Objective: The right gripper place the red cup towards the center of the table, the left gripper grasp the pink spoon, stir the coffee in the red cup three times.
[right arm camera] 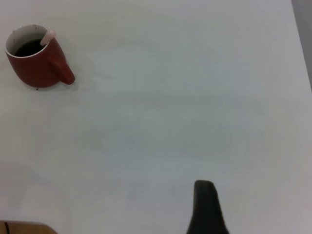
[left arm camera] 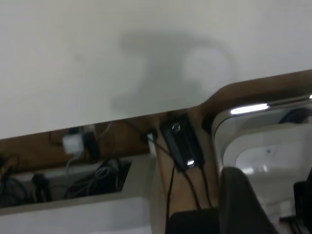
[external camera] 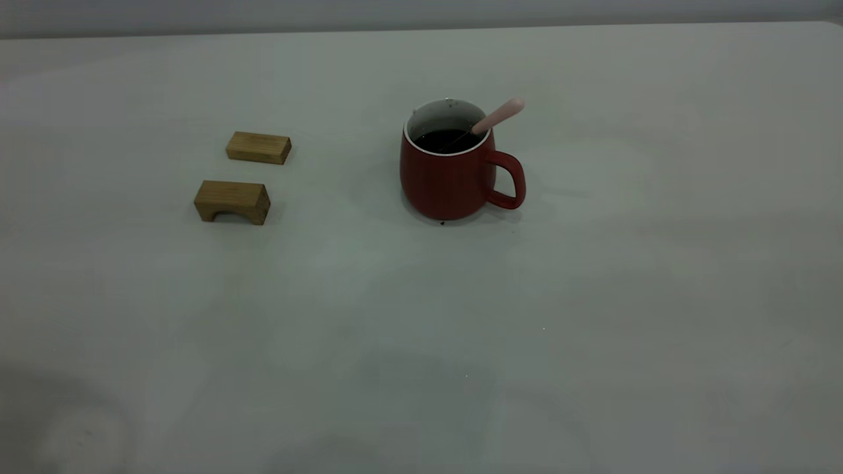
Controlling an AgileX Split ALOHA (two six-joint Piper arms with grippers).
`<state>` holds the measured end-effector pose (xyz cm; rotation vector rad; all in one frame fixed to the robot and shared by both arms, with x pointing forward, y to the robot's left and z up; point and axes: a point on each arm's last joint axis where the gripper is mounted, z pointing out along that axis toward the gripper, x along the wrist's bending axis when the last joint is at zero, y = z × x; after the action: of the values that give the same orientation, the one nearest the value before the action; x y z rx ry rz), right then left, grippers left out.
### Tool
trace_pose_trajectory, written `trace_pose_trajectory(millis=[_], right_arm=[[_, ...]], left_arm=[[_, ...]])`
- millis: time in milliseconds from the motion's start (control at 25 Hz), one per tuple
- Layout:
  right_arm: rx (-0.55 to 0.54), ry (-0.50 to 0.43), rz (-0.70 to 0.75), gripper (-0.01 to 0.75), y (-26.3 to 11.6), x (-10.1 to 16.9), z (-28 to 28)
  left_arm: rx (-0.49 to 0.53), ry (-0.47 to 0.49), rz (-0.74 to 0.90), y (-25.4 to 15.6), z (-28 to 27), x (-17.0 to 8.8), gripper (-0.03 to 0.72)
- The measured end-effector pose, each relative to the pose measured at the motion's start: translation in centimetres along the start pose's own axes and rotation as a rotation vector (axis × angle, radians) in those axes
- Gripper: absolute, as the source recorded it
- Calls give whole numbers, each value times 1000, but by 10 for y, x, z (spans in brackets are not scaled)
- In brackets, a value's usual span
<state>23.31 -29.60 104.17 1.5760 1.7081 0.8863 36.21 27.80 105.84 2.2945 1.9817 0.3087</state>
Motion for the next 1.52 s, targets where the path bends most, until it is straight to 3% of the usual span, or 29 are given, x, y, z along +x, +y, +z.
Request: trace_pose_trajectory(millis=[280,400,600,1160,1520], right_arm=[[0,0,0,583,0,0,0],[0,0,0,583,0,0,0],[0,0,0,583,0,0,0],[0,0,0,583,0,0,0],[0,0,0,583,0,0,0]], left_arm=[[-192,46,-236,-65,-1,22,389],[-318,55,-269,-88,0,20,389],[-443,56,-278,-108,0,17,389],[-672,61,-288,-144,-4,13,389],[-682,61,-288,-146,-4,13,389]])
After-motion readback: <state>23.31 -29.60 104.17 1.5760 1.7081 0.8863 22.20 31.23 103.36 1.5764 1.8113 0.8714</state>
